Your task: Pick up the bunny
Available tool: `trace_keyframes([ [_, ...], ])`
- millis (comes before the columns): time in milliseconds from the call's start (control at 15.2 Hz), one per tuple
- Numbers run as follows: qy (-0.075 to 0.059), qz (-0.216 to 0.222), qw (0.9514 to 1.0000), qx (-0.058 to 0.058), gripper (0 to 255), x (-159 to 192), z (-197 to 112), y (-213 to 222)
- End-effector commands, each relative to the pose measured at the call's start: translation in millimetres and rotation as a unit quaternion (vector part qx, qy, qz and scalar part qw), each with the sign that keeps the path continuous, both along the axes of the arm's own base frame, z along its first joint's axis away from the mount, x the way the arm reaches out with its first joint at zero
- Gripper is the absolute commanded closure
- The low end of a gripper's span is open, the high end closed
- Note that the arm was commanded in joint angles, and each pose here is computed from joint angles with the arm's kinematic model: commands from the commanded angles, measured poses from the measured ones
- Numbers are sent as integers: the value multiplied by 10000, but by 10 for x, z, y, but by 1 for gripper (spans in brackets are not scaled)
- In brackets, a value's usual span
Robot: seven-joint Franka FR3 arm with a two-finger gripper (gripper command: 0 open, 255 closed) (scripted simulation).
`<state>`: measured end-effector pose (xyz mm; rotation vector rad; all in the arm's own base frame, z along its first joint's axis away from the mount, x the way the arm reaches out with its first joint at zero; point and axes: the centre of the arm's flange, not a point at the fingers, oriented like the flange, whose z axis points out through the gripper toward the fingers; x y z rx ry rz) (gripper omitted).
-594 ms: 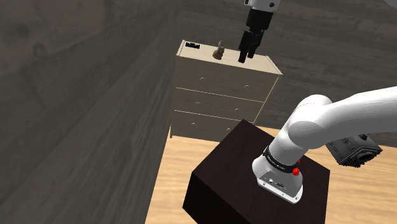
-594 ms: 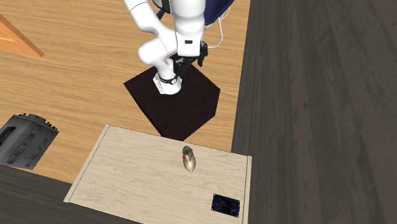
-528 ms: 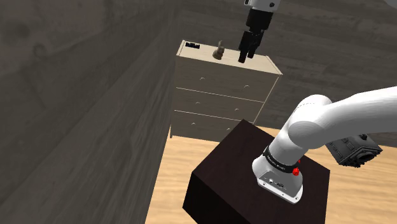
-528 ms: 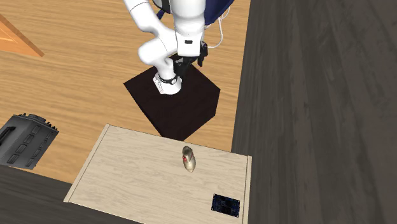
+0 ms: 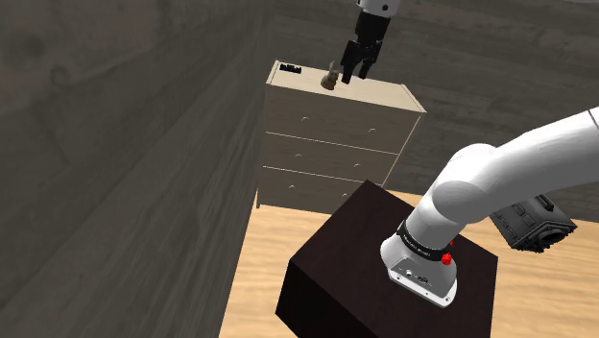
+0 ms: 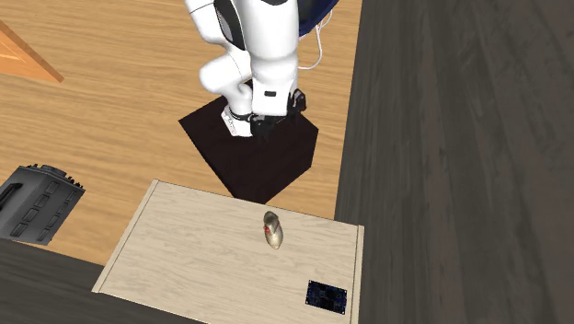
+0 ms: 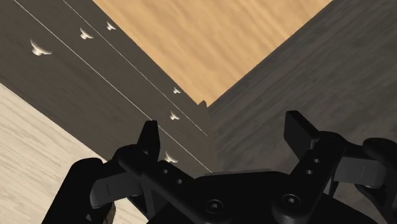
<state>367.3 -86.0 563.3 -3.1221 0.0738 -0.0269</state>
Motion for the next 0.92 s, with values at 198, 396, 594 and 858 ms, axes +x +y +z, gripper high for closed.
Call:
trace_keyframes([
  [198, -237, -380, 9990, -60, 0, 435, -69, -384],
  [396, -376, -606, 9974, -95, 0, 683, -89, -636],
  [594, -515, -831, 9951, -130, 0, 920, -100, -898],
  [858, -699, -1130, 9910, -176, 0, 1218, -102, -1264],
])
